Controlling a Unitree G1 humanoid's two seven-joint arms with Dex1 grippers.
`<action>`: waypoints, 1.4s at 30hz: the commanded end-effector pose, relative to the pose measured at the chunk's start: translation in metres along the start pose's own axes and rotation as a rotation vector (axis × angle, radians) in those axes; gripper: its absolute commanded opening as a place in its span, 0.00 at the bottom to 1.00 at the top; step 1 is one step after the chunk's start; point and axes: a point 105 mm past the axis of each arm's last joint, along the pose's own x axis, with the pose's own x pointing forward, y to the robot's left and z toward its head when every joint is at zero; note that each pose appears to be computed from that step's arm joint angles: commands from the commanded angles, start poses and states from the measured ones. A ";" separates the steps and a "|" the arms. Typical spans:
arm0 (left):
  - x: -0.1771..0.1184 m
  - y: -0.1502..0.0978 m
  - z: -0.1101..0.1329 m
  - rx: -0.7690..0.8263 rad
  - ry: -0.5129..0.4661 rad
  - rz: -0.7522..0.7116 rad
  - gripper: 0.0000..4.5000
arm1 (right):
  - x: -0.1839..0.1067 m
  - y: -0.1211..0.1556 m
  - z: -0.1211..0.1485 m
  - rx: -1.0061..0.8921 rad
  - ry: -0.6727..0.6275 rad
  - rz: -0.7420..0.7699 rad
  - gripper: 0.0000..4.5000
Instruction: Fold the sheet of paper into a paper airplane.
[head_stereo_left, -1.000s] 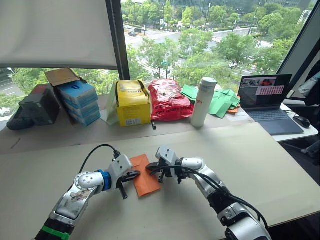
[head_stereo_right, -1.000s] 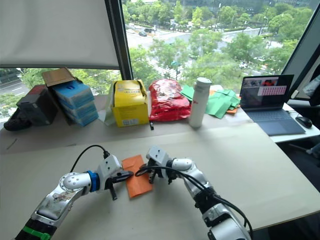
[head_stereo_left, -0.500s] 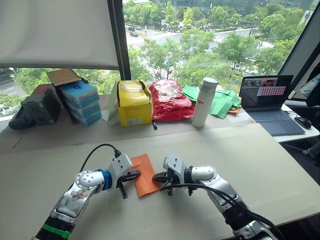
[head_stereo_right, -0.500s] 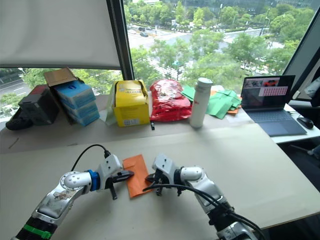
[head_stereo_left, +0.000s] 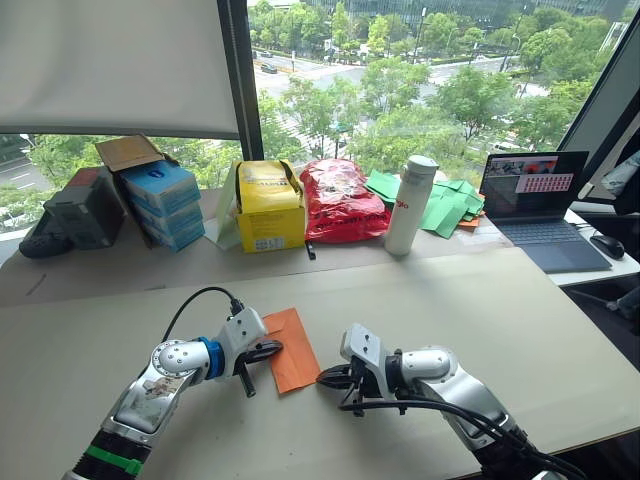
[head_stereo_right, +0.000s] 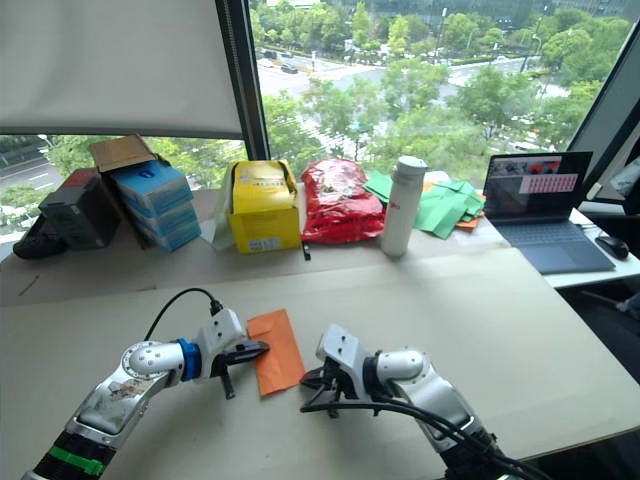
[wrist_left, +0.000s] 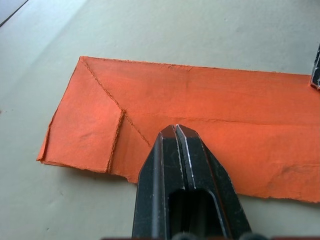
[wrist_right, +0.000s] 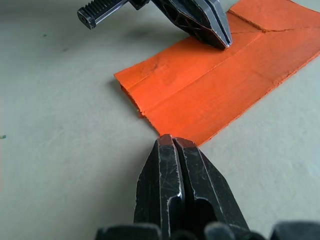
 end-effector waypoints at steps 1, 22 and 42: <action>0.001 -0.004 -0.018 -0.026 0.067 -0.014 0.00 | 0.004 -0.002 0.001 0.038 -0.016 -0.020 0.01; -0.027 -0.002 0.007 -0.151 -0.064 -0.004 0.00 | -0.036 -0.019 0.054 0.090 -0.265 -0.121 0.01; 0.018 0.001 0.052 -0.055 -0.173 -0.100 0.00 | -0.019 -0.043 0.106 0.010 -0.337 -0.187 0.01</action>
